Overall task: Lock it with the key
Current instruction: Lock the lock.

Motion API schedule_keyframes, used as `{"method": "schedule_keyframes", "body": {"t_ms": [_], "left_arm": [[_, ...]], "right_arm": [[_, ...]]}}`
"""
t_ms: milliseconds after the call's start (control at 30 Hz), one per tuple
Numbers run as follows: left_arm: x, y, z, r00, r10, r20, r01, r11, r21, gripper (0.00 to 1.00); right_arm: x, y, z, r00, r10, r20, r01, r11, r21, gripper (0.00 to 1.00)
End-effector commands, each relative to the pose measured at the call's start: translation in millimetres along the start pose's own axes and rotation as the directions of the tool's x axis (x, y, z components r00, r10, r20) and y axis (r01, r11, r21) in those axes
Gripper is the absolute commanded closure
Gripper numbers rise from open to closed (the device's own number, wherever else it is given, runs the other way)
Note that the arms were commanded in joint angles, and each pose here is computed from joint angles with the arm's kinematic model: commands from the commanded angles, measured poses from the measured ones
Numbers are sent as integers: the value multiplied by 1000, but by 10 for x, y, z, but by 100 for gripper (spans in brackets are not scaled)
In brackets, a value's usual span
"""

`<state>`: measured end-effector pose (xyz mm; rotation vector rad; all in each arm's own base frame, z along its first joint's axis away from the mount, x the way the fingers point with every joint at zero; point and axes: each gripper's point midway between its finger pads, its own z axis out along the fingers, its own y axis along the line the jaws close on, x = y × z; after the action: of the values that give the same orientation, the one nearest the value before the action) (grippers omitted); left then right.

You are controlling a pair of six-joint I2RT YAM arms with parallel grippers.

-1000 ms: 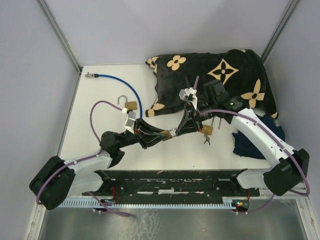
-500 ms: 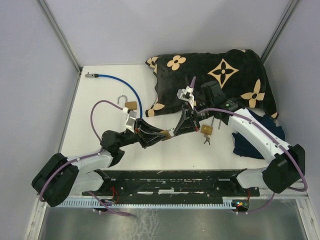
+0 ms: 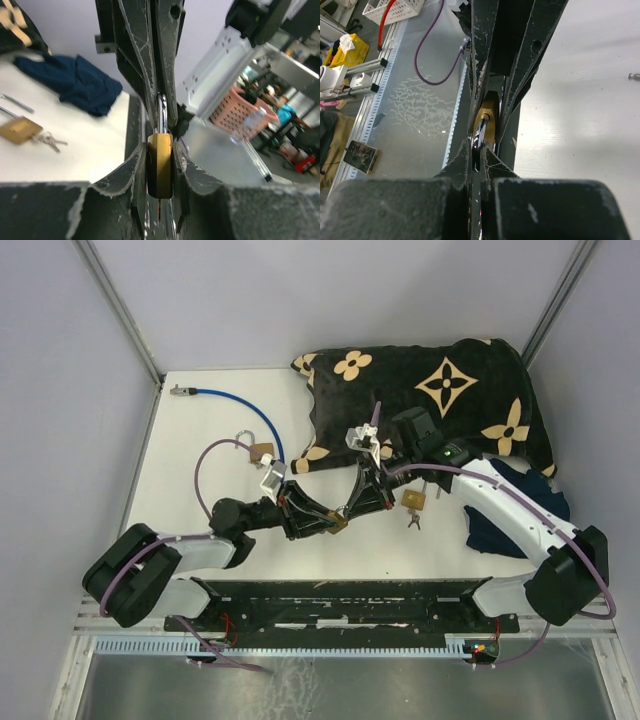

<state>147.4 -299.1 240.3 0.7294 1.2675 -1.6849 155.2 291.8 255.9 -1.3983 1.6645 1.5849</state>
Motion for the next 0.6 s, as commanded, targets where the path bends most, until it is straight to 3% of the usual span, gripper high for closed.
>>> {"method": "schedule_keyframes", "body": {"t_ms": [0, 233, 567], "left_arm": [[-701, -391, 278, 973, 88, 215, -122, 982, 148, 97], [-756, -397, 232, 966, 143, 215, -169, 979, 111, 97], [-1001, -245, 320, 939, 206, 274, -219, 975, 17, 97]], "right_arm": [[60, 13, 236, 984, -173, -52, 170, 984, -53, 98], [97, -9, 115, 975, -204, -86, 202, 979, -24, 98], [302, 24, 451, 981, -141, -135, 128, 987, -101, 98]]}}
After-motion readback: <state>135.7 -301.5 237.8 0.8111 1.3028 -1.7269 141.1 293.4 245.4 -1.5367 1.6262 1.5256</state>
